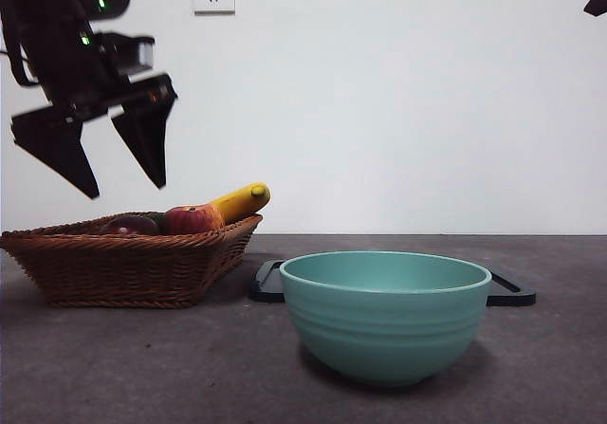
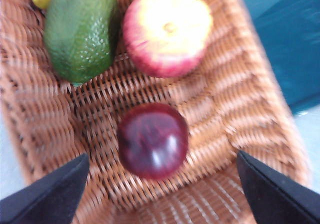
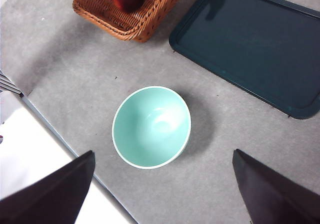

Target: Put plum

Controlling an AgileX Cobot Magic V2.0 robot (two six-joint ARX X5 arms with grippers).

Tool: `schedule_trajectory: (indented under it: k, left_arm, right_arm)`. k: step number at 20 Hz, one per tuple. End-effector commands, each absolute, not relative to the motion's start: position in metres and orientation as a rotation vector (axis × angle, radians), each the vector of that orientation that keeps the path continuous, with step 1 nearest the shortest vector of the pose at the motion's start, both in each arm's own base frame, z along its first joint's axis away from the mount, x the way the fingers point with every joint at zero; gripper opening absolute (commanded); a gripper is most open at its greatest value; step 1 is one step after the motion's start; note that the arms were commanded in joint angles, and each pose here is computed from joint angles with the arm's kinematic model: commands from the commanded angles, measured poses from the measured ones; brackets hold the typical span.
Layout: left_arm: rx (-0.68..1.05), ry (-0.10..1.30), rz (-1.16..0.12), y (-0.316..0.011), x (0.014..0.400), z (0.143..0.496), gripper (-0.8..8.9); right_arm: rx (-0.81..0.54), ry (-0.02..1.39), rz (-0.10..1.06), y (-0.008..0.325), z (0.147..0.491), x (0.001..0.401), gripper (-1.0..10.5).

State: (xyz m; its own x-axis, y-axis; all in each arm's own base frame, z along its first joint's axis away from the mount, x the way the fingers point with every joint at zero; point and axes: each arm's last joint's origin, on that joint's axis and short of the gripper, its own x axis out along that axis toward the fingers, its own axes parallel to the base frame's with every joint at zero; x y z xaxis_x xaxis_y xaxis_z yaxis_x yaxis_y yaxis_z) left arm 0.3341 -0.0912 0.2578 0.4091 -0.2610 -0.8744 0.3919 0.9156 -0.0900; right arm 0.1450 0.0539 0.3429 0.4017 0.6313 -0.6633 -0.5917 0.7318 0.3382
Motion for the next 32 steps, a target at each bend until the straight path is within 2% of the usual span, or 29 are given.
schedule_trajectory:
  k: [1,12,15,18,19,21,24,28,32]
  left_arm:
    - [0.154,1.08,-0.42,-0.096,0.346,0.248,4.55]
    - [0.16,1.198,-0.42,-0.102,0.365,0.199,4.53]
    - [0.164,1.179,-0.427,-0.105,0.366,0.2,3.71]
    - [0.164,1.177,-0.427,-0.105,0.366,0.2,3.5]
    - [0.163,1.178,-0.426,-0.105,0.366,0.2,3.02]
    - [0.163,1.185,-0.426,-0.105,0.364,0.201,2.69]
    - [0.163,1.164,-0.427,-0.104,0.361,0.21,2.52]
    - [0.153,1.08,-0.428,-0.101,0.35,0.242,2.41]
    - [0.1,0.967,-0.564,-0.109,0.319,0.289,2.45]
  right_arm:
    - [0.049,0.844,0.782,0.055,0.348,0.147,4.4]
    - [0.049,0.844,0.782,0.055,0.348,0.147,4.4]
    - [0.049,0.844,0.782,0.055,0.348,0.147,4.4]
    - [0.048,0.844,0.782,0.055,0.348,0.147,4.4]
    - [0.048,0.844,0.782,0.055,0.348,0.147,4.4]
    - [0.049,0.844,0.782,0.055,0.348,0.147,4.4]
    - [0.048,0.844,0.782,0.055,0.348,0.147,4.4]
    - [0.048,0.843,0.782,0.055,0.348,0.147,4.4]
    - [0.046,0.84,0.779,0.055,0.348,0.147,4.4]
